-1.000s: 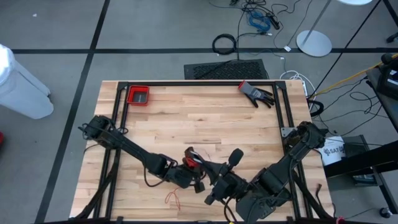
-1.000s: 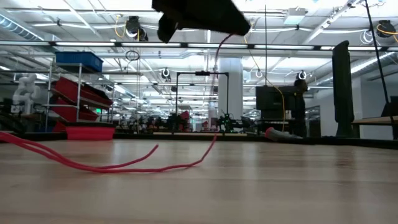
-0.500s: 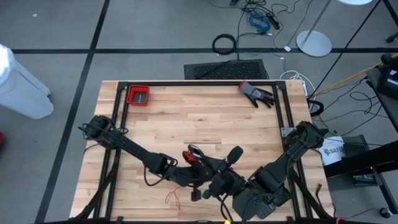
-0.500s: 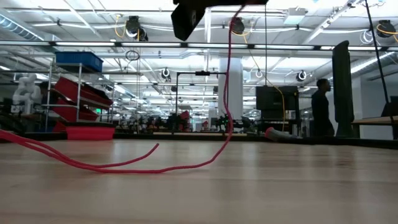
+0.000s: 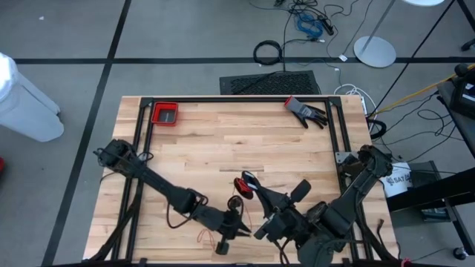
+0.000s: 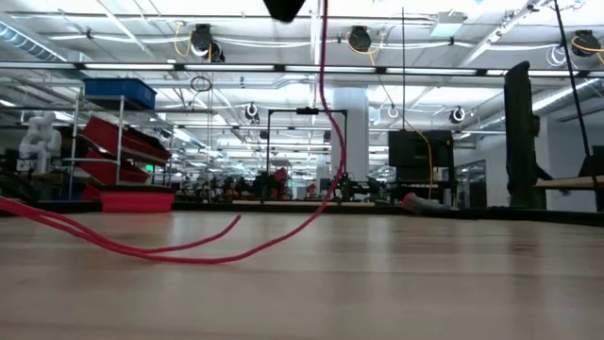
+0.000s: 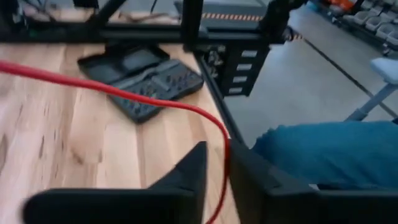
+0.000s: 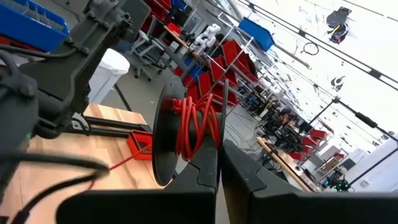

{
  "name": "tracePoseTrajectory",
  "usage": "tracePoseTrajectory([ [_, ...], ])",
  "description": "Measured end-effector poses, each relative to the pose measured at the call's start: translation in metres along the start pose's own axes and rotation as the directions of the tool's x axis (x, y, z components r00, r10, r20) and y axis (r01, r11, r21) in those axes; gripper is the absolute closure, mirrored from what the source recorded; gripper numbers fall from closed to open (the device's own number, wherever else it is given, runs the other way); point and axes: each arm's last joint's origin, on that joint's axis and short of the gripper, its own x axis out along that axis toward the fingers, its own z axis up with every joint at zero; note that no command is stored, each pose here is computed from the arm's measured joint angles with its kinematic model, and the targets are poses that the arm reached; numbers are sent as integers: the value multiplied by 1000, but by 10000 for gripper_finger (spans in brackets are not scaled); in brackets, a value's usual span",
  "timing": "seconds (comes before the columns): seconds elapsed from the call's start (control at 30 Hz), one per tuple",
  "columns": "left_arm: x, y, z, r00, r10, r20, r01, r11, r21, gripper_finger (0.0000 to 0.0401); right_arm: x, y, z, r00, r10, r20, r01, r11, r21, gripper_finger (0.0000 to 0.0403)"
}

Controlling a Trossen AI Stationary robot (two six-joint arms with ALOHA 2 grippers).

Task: Coil cords
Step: Coil the red wire onto the spool

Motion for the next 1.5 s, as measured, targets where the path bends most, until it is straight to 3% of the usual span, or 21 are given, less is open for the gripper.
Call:
tracePoseTrajectory([
  [0.2, -3, -17, 9, 997, -34, 66, 32, 999, 34, 228, -3, -4, 1, 1000, 5, 4, -5, 1000, 5, 403],
  [0.37, -5, -27, 21, 992, 32, 121, -35, 999, 29, 185, -7, -6, 2, 1000, 14, 10, -14, 1000, 5, 403],
  [0.63, -16, -21, 31, 948, 298, 115, -289, 953, -87, 181, -21, -16, 5, 999, 45, 31, -45, 999, 22, 403],
  [0.97, -25, -27, 33, 911, 395, 121, -389, 919, -69, 180, -33, -20, 6, 996, 70, 47, -71, 997, 25, 403],
  [1.2, -30, -25, 30, 793, 589, 153, -594, 804, -16, 180, -33, -19, 6, 996, 70, 47, -71, 997, 25, 403],
  [1.5, -31, -24, 32, 737, 652, 181, -658, 752, -34, 180, -33, -20, 6, 996, 69, 47, -71, 997, 25, 403],
])
